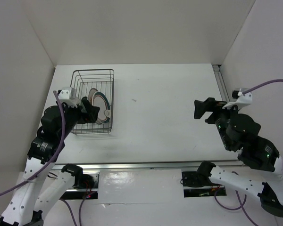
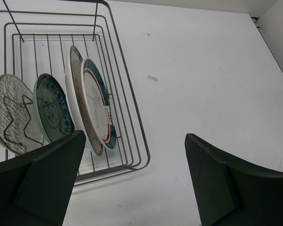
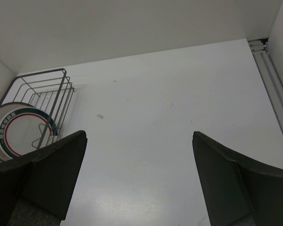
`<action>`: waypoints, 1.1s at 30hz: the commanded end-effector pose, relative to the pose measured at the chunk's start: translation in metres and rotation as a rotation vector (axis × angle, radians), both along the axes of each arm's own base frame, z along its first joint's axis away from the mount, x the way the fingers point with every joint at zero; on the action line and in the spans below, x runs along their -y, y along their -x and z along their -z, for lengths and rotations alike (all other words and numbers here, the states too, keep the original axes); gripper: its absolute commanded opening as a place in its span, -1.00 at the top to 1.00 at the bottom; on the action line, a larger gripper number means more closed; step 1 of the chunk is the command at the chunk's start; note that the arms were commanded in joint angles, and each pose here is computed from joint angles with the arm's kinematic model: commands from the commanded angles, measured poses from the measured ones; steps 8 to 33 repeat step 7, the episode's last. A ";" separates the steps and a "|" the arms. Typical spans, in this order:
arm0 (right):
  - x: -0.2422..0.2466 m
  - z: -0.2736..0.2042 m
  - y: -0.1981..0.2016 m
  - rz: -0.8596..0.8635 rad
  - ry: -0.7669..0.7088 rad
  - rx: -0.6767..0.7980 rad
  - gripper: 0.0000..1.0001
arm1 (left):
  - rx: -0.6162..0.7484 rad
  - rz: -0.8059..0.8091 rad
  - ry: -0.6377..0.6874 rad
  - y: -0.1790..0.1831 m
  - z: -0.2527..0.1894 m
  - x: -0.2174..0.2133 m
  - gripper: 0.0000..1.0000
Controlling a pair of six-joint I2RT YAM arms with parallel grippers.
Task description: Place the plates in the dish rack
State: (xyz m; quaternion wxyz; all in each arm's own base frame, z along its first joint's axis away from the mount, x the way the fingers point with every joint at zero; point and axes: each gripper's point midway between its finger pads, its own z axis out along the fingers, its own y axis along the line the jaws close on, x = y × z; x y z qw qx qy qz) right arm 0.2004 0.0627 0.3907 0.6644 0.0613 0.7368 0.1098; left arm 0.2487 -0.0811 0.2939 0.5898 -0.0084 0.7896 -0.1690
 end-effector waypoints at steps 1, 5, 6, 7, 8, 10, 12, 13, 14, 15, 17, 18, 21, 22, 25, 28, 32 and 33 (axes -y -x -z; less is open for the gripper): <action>-0.002 0.021 -0.005 0.021 0.103 -0.077 -1.00 | 0.041 -0.020 -0.001 0.000 -0.011 -0.004 -1.00; -0.008 0.030 -0.011 0.030 0.146 -0.107 -1.00 | 0.060 -0.020 0.004 0.004 -0.016 -0.005 -1.00; -0.011 0.030 -0.013 0.030 0.146 -0.107 -1.00 | 0.059 -0.029 0.002 0.004 -0.013 -0.007 -1.00; -0.010 0.030 -0.013 0.028 0.155 -0.107 -1.00 | 0.070 -0.039 0.003 0.003 -0.016 -0.008 -1.00; -0.010 0.030 -0.013 0.028 0.155 -0.107 -1.00 | 0.070 -0.039 0.003 0.003 -0.016 -0.008 -1.00; -0.010 0.030 -0.013 0.028 0.155 -0.107 -1.00 | 0.070 -0.039 0.003 0.003 -0.016 -0.008 -1.00; -0.010 0.030 -0.013 0.028 0.155 -0.107 -1.00 | 0.070 -0.039 0.003 0.003 -0.016 -0.008 -1.00; -0.010 0.030 -0.013 0.028 0.155 -0.107 -1.00 | 0.070 -0.039 0.003 0.003 -0.016 -0.008 -1.00; -0.010 0.030 -0.013 0.028 0.155 -0.107 -1.00 | 0.070 -0.039 0.003 0.003 -0.016 -0.008 -1.00; -0.010 0.030 -0.013 0.028 0.155 -0.107 -1.00 | 0.070 -0.039 0.003 0.003 -0.016 -0.008 -1.00; -0.010 0.030 -0.013 0.028 0.155 -0.107 -1.00 | 0.070 -0.039 0.003 0.003 -0.016 -0.008 -1.00; -0.010 0.030 -0.013 0.028 0.155 -0.107 -1.00 | 0.070 -0.039 0.003 0.003 -0.016 -0.008 -1.00; -0.010 0.030 -0.013 0.028 0.155 -0.107 -1.00 | 0.070 -0.039 0.003 0.003 -0.016 -0.008 -1.00; -0.010 0.030 -0.013 0.028 0.155 -0.107 -1.00 | 0.070 -0.039 0.003 0.003 -0.016 -0.008 -1.00; -0.010 0.030 -0.013 0.028 0.155 -0.107 -1.00 | 0.070 -0.039 0.003 0.003 -0.016 -0.008 -1.00; -0.010 0.030 -0.013 0.028 0.155 -0.107 -1.00 | 0.070 -0.039 0.003 0.003 -0.016 -0.008 -1.00; -0.010 0.030 -0.013 0.028 0.155 -0.107 -1.00 | 0.070 -0.039 0.003 0.003 -0.016 -0.008 -1.00; -0.010 0.030 -0.013 0.028 0.155 -0.107 -1.00 | 0.070 -0.039 0.003 0.003 -0.016 -0.008 -1.00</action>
